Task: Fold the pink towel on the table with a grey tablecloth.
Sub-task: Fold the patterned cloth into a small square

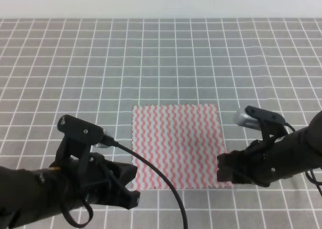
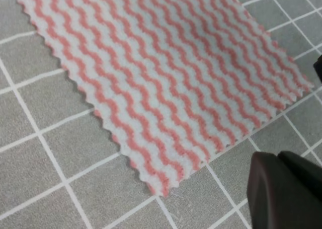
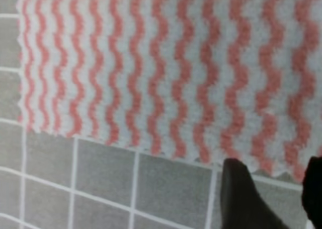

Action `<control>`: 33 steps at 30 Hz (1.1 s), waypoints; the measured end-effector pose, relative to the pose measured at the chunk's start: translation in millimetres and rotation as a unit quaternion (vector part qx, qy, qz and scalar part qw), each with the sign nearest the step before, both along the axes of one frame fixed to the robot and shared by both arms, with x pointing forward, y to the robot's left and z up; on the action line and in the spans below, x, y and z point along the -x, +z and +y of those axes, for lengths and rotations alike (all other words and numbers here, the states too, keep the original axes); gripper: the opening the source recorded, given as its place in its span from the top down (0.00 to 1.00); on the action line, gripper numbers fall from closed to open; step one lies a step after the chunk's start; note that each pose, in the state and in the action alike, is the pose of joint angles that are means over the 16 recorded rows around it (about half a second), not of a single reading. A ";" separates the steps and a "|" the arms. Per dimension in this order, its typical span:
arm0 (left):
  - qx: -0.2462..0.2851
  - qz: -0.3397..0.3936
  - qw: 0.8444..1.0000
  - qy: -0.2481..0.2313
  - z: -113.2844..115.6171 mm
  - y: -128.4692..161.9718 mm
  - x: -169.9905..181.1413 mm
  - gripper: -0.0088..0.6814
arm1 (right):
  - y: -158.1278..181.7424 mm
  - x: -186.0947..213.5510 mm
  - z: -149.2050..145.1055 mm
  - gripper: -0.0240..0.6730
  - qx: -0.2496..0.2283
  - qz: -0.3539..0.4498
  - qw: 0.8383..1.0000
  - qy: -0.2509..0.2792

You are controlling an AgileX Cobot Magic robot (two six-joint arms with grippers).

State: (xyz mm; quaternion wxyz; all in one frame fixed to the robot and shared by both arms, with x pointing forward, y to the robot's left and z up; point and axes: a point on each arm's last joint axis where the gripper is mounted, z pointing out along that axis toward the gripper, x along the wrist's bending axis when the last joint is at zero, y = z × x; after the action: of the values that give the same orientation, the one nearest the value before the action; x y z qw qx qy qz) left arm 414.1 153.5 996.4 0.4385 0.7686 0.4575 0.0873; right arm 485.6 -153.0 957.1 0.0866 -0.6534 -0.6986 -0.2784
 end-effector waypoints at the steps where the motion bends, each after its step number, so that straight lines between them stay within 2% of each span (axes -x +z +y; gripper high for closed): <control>1: 0.000 0.000 1.000 0.000 0.0 -0.1 -0.1 0.99 | -1.2 -0.8 0.4 0.60 0.002 0.001 1.000 0.001; 25: -0.001 -0.002 1.000 0.001 0.2 0.1 -0.3 0.99 | -22.7 -9.4 -0.2 0.60 0.030 0.009 1.000 -0.003; 33: -0.002 -0.002 1.000 0.001 0.1 -0.2 -0.5 0.99 | -22.5 -10.4 -0.1 0.63 0.028 0.006 1.000 -0.008</control>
State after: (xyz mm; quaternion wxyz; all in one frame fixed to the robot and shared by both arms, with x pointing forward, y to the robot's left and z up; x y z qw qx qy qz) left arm 414.6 153.7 996.2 0.4378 0.7687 0.4574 0.0900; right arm 496.0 -153.2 934.6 0.0700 -0.6628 -0.7004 -0.2554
